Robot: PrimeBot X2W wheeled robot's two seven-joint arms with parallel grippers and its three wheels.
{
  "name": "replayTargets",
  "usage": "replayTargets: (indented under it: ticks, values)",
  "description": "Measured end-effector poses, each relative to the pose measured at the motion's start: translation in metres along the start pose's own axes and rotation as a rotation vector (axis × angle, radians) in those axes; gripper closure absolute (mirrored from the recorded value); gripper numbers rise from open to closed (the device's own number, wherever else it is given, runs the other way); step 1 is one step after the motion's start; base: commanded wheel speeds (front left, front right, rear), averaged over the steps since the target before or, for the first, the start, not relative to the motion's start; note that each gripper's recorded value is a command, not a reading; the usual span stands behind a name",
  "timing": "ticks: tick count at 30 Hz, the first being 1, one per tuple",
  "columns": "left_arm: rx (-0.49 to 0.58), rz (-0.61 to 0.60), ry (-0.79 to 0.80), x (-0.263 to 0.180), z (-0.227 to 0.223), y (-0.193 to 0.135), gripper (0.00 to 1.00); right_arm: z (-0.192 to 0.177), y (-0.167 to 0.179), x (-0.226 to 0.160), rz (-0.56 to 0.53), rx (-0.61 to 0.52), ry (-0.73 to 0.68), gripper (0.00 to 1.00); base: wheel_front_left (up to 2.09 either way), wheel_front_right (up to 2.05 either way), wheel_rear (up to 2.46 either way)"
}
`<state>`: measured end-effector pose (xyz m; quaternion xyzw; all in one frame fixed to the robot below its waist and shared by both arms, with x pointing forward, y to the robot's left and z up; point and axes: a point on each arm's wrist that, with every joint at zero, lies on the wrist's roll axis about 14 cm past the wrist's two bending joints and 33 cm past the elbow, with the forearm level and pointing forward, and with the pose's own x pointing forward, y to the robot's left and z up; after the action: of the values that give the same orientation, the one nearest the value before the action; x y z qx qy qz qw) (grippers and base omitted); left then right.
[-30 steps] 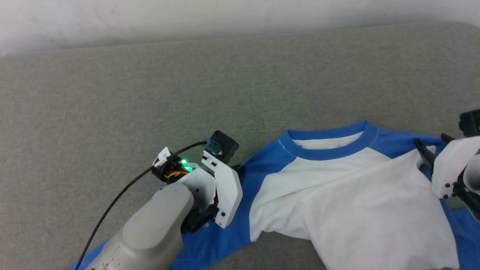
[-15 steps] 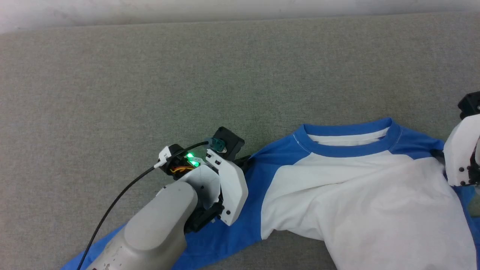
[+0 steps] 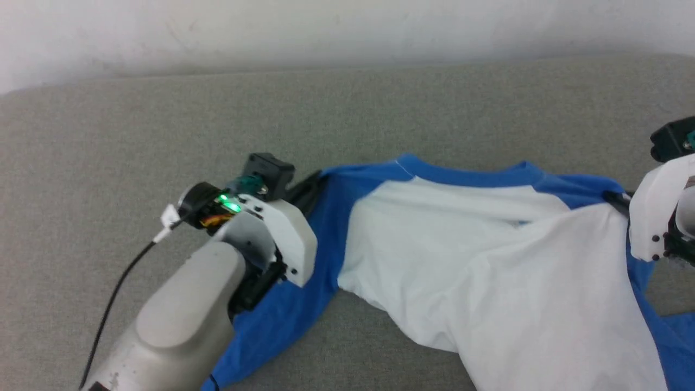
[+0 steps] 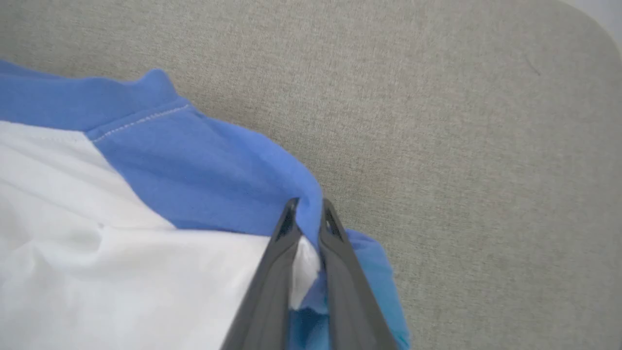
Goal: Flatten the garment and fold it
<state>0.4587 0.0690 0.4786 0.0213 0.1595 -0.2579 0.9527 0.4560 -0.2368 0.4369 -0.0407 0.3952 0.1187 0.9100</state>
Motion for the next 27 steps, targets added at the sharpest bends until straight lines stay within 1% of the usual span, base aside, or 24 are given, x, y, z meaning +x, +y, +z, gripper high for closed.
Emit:
replayTargets:
  ticks: [3,7,10,14,16,19,22,25,27]
  values:
    - [0.016,0.046,-0.119,-0.009,0.039,0.014,1.00,0.035,0.006,-0.020,0.002,-0.040,-0.134,1.00,0.00,0.00,0.00]
    - [0.031,0.089,-0.279,-0.022,0.101,0.030,1.00,0.092,0.011,-0.055,-0.007,-0.091,-0.329,1.00,0.00,0.00,0.00]
    - [0.048,0.110,-0.364,-0.024,0.141,0.041,1.00,0.132,0.009,-0.078,-0.032,-0.127,-0.449,1.00,0.00,0.00,0.00]
    - [0.082,0.138,-0.453,-0.017,0.190,0.063,1.00,0.185,0.007,-0.095,-0.063,-0.162,-0.590,1.00,0.00,0.00,0.00]
    - [0.103,0.154,-0.500,-0.012,0.214,0.075,1.00,0.212,0.006,-0.101,-0.075,-0.173,-0.660,1.00,0.00,0.00,0.00]
    - [0.133,0.198,-0.579,-0.003,0.248,0.097,1.00,0.252,0.007,-0.104,-0.073,-0.159,-0.777,1.00,0.00,0.00,0.00]
    - [0.159,0.241,-0.654,0.007,0.272,0.119,1.00,0.286,0.010,-0.103,-0.067,-0.139,-0.895,1.00,0.00,0.00,0.00]
    - [0.184,0.267,-0.713,0.017,0.289,0.132,1.00,0.312,0.009,-0.103,-0.083,-0.148,-0.990,1.00,0.00,0.00,0.00]
    - [0.191,0.270,-0.727,0.028,0.294,0.138,1.00,0.321,0.007,-0.098,-0.090,-0.148,-1.014,1.00,0.00,0.00,0.00]
